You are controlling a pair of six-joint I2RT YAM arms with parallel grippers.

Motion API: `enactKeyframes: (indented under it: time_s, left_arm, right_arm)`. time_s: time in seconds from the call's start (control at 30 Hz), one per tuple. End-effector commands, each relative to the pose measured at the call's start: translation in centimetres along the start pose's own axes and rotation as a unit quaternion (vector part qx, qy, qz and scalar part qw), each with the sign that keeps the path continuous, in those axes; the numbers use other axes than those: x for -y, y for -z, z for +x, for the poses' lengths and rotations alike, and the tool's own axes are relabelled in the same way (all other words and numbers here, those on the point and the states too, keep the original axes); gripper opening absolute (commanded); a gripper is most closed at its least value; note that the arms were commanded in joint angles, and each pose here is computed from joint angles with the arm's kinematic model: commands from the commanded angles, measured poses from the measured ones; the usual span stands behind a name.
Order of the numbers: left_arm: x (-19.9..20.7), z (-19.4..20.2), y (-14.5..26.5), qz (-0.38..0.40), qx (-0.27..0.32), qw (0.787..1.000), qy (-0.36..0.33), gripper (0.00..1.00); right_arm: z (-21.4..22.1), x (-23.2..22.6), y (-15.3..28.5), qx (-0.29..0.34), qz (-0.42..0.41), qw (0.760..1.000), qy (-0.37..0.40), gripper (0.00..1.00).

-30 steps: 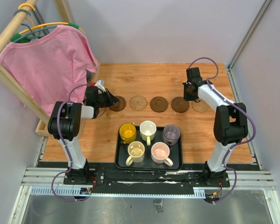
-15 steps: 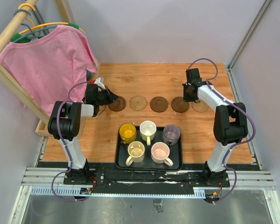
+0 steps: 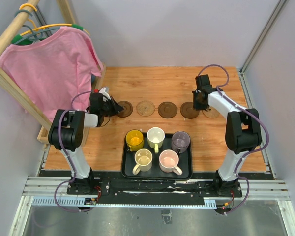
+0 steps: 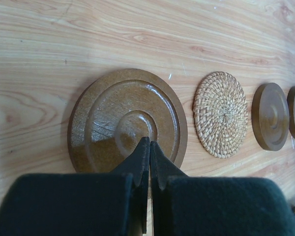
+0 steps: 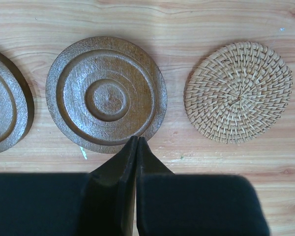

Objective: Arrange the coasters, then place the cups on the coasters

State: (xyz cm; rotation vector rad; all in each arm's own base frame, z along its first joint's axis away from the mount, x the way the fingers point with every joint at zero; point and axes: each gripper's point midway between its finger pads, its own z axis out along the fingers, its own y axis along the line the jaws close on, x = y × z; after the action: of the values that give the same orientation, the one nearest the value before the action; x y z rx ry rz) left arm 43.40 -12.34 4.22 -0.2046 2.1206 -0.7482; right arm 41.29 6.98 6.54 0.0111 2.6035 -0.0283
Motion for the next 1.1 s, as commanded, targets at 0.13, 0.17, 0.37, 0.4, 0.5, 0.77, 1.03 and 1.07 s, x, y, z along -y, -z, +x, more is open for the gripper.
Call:
enactKeyframes:
  time_s: [0.13, 0.17, 0.37, 0.4, 0.5, 0.77, 1.03, 1.07]
  left_arm:
    - [-0.9, -1.1, -0.7, -0.025, 0.006, 0.999, -0.020, 0.00]
    - [-1.1, -1.2, -0.8, -0.030, 0.006, 0.999, -0.020, 0.01]
    - [-1.7, -1.4, -1.4, -0.042, 0.005, 0.999, -0.020, 0.01]
    - [-1.8, -1.4, -1.5, -0.043, 0.004, 0.999, -0.019, 0.01]
    - [-1.9, -1.3, -1.7, -0.044, 0.001, 0.999, -0.019, 0.01]
    - [-1.9, -1.0, -1.9, -0.042, -0.004, 0.999, -0.015, 0.01]
    - [-2.5, -1.1, -2.2, -0.060, -0.007, 0.998, -0.006, 0.00]
    - [-2.6, -1.1, -2.2, -0.061, -0.008, 0.998, -0.006, 0.01]
  right_arm:
    - [-0.5, -0.5, 1.7, 0.021, 0.003, 1.000, 0.006, 0.01]
    - [-0.6, -0.5, 1.9, 0.022, 0.003, 1.000, 0.006, 0.01]
    - [-0.7, -0.2, 2.4, 0.029, 0.007, 1.000, 0.008, 0.01]
    - [-0.7, -0.2, 2.5, 0.028, 0.008, 1.000, 0.008, 0.01]
    - [-0.7, 0.0, 2.8, 0.031, 0.011, 0.999, 0.009, 0.01]
    - [-0.6, 0.0, 3.3, 0.035, 0.011, 0.999, 0.007, 0.01]
    - [-0.6, 0.0, 3.4, 0.037, 0.009, 0.999, 0.005, 0.01]
    - [-0.6, 0.0, 3.4, 0.036, 0.009, 0.999, 0.006, 0.01]
